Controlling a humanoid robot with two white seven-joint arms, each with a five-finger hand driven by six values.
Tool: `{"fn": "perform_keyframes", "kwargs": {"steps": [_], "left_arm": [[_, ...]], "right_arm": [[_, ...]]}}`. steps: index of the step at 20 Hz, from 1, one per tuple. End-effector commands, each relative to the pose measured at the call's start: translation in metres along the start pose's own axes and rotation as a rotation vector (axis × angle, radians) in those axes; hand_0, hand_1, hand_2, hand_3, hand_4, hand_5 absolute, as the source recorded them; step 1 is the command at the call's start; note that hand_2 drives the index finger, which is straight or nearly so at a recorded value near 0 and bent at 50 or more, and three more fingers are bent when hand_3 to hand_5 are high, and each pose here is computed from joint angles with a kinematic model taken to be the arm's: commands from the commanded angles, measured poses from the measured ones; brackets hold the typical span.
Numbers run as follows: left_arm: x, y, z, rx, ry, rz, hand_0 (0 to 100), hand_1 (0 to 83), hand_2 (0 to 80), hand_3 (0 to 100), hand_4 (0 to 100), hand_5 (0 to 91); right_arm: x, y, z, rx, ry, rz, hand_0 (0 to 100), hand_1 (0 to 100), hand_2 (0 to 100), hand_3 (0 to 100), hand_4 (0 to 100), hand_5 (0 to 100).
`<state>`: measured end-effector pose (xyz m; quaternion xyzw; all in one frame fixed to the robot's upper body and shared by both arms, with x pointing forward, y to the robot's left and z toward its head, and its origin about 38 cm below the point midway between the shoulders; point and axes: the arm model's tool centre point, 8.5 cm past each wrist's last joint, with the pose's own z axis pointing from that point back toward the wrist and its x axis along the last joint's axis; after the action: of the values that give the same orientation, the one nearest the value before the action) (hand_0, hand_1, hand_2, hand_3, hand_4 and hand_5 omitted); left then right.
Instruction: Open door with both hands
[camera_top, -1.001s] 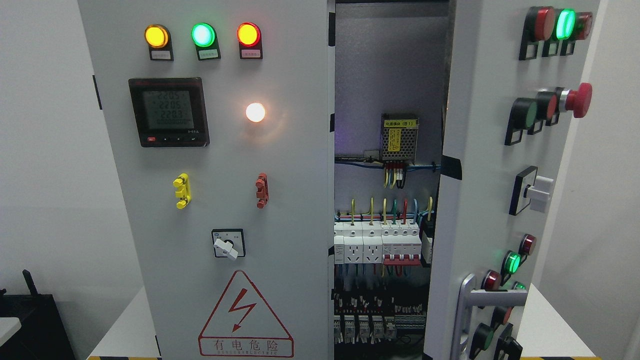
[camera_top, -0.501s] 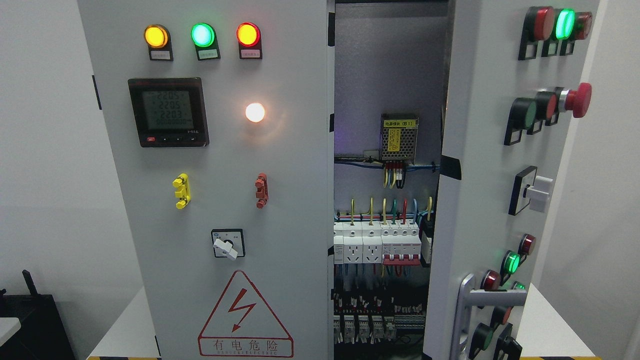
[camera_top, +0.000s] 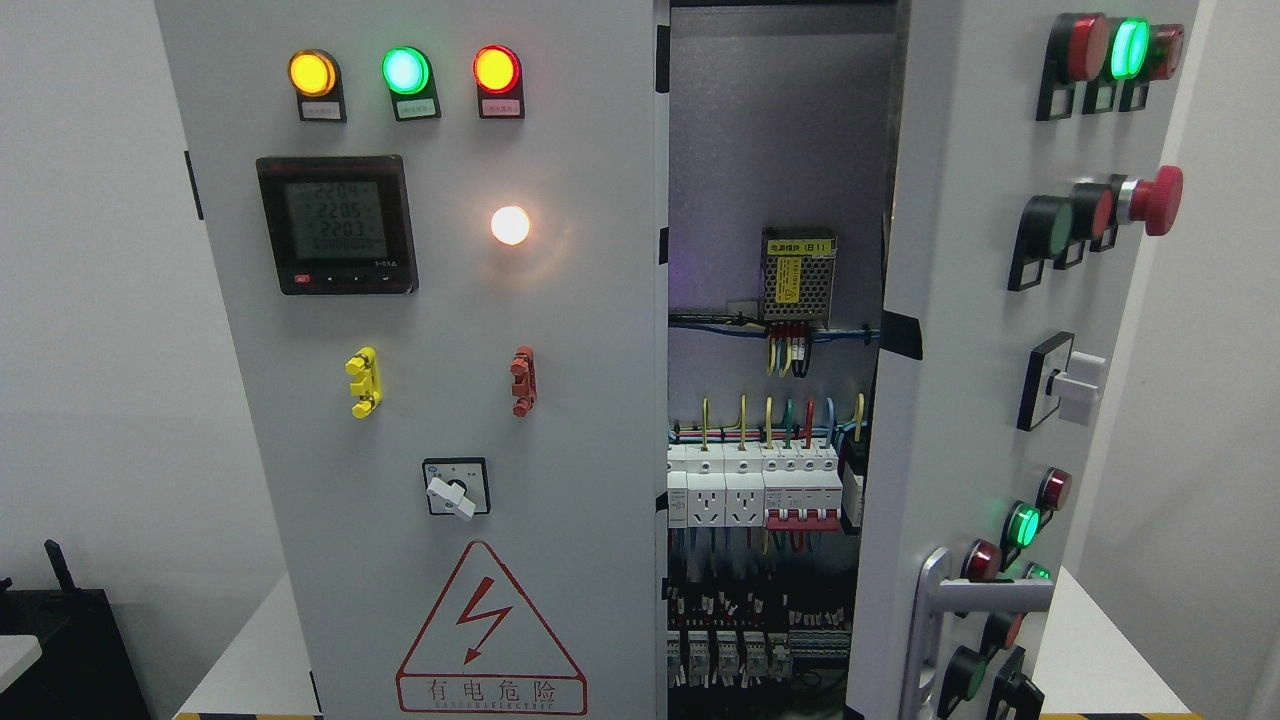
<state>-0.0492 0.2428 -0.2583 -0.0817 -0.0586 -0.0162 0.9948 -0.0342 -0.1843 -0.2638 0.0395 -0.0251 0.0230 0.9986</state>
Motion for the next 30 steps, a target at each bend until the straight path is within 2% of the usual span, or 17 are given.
{"fn": "perform_keyframes", "kwargs": {"steps": [1,6,11,13,17,19,22,27,30], "left_arm": [[0.074,0.006,0.025,-0.004,-0.327,-0.144,0,0.0,0.0,0,4,0.0],[0.115,0.016,0.077,0.024,-0.548,-0.235,0,0.0,0.0,0,4,0.0],[0.146,0.027,0.133,0.059,-0.723,-0.287,0,0.0,0.0,0,4,0.0],[0.164,0.028,0.154,0.072,-0.803,-0.297,0,0.0,0.0,0,4,0.0],[0.196,0.030,0.184,0.085,-0.934,-0.274,0,0.0,0.0,0,4,0.0],[0.206,0.034,0.201,0.091,-0.981,-0.294,0,0.0,0.0,0,4,0.0],[0.211,0.045,0.217,0.082,-1.029,-0.263,0,0.0,0.0,0,4,0.0],[0.222,0.065,0.254,0.060,-1.145,-0.313,0,0.0,0.0,0,4,0.0],[0.226,0.065,0.266,0.045,-1.206,-0.344,0,0.0,0.0,0,4,0.0]], "right_arm": [[0.000,0.000,0.000,-0.001,0.000,0.000,0,0,0,0,0,0],[0.000,0.000,0.000,-0.001,0.000,0.000,0,0,0,0,0,0],[0.000,0.000,0.000,-0.001,0.000,0.000,0,0,0,0,0,0],[0.000,0.000,0.000,0.001,0.000,0.000,0,0,0,0,0,0],[0.000,0.000,0.000,-0.001,0.000,0.000,0,0,0,0,0,0],[0.000,0.000,0.000,-0.001,0.000,0.000,0,0,0,0,0,0],[0.000,0.000,0.000,-0.001,0.000,0.000,0,0,0,0,0,0],[0.000,0.000,0.000,-0.001,0.000,0.000,0,0,0,0,0,0],[0.000,0.000,0.000,-0.001,0.000,0.000,0,0,0,0,0,0]]}}
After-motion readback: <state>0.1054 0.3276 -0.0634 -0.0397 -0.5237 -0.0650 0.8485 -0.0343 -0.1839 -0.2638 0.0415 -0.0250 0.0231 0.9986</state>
